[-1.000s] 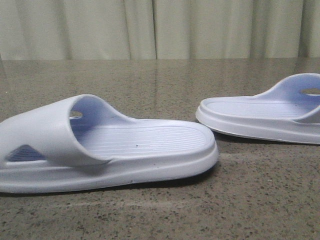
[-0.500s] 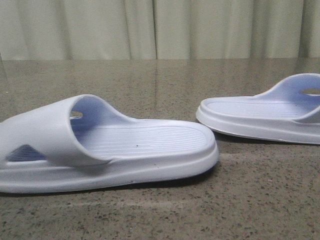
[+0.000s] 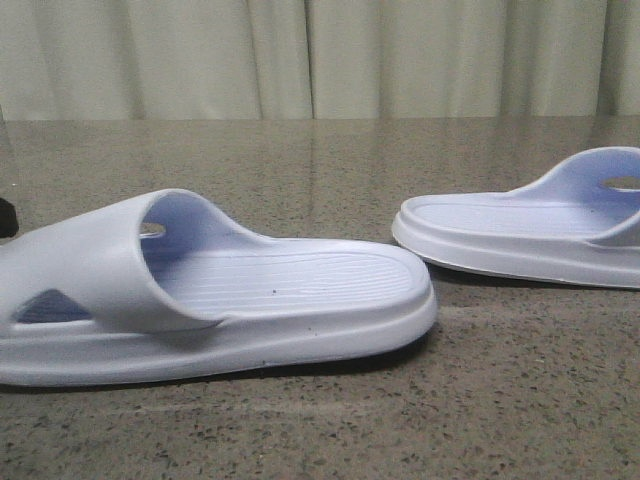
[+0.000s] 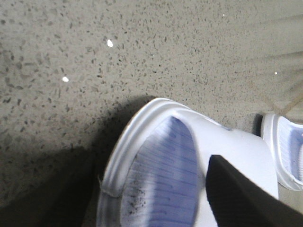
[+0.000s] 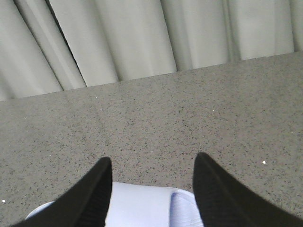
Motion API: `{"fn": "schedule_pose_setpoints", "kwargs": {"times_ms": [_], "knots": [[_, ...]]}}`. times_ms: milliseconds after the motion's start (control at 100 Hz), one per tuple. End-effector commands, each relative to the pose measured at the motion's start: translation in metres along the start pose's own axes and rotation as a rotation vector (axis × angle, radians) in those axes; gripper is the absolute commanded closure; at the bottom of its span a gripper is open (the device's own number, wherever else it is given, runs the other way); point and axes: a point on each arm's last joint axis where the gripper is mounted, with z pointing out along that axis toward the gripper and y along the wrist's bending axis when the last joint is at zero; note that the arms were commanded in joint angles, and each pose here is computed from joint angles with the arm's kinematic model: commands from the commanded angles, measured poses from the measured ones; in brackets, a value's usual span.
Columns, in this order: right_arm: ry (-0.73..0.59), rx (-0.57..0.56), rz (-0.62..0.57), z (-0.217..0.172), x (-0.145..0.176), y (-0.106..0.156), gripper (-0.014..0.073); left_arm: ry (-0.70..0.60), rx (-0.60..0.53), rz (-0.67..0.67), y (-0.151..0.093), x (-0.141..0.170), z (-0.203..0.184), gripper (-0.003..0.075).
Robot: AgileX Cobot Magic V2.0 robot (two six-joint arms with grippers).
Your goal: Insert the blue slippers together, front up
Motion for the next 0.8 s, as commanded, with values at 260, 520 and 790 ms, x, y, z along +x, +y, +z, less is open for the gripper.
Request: {"fn": "schedule_pose_setpoints", "kwargs": {"times_ms": [260, 520, 790], "knots": [[-0.1, -0.008, -0.01, -0.001, -0.017, 0.002, 0.0267, -0.015, 0.004, 0.016, -0.004, -0.004, 0.001, 0.0645], [-0.098, -0.007, -0.01, -0.001, -0.017, 0.002, 0.0267, -0.068, 0.002, 0.046, -0.004, -0.009, 0.001, 0.0704], [-0.098, -0.007, -0.011, -0.001, -0.017, 0.002, 0.0267, -0.15, 0.182, 0.048, -0.025, -0.011, -0.016, 0.0704]]}}
